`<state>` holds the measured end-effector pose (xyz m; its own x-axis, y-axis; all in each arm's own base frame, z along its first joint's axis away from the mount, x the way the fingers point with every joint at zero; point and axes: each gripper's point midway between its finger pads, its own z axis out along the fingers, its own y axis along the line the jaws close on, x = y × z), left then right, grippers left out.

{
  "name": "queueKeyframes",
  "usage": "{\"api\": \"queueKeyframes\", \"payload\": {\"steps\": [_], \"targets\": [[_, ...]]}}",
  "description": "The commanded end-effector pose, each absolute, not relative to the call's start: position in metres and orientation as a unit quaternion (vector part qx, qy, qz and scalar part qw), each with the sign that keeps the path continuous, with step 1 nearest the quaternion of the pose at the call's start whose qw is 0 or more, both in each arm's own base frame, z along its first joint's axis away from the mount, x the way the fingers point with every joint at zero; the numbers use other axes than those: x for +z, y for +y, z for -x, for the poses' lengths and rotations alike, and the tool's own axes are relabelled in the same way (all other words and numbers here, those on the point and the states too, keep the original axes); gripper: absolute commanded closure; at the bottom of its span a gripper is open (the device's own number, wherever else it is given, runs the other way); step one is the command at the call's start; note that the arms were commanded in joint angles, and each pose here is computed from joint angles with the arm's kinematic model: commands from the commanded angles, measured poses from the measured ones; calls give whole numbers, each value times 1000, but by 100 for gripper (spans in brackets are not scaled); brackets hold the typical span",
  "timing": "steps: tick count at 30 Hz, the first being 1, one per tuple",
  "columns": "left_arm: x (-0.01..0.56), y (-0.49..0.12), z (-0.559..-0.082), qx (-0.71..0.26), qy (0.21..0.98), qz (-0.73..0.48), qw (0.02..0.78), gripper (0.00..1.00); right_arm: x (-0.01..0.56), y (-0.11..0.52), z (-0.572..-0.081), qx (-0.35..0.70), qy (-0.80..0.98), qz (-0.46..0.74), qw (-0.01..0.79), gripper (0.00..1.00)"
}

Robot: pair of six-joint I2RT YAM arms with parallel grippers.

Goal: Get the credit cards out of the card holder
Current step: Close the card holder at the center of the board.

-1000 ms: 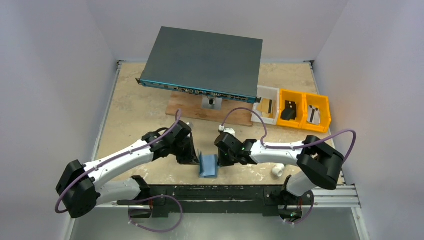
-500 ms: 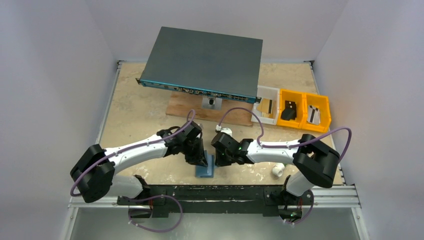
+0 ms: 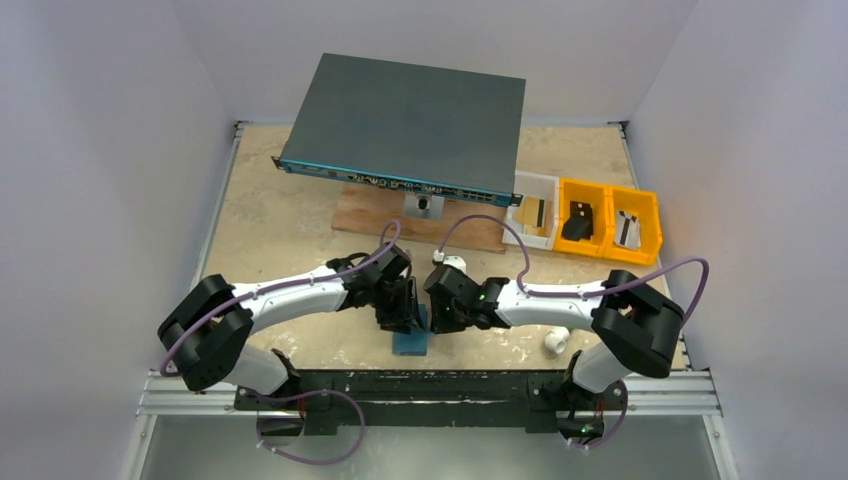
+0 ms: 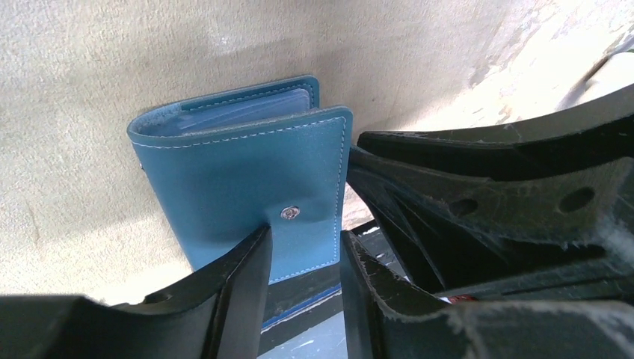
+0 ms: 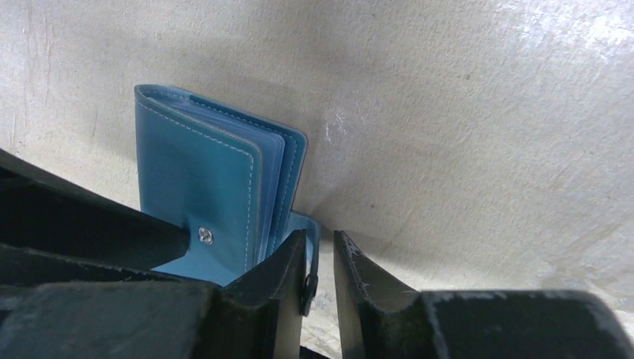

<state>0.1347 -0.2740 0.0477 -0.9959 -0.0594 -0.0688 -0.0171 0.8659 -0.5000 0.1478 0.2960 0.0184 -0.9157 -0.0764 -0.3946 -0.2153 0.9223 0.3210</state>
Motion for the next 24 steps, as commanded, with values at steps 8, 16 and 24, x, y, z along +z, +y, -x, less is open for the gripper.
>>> {"api": "queueKeyframes", "payload": {"steps": [8, 16, 24], "targets": [[50, -274, -144, -257, 964, 14, 73, 76, 67, 300, -155, 217, 947, 50, 231, 72], [39, -271, -144, -246, 967, 19, 69, 99, 70, 293, -151, 222, 946, 43, 230, 71], [20, -263, -142, -209, 976, 26, 54, 100, 67, 295, -149, 232, 946, 38, 225, 71]]}}
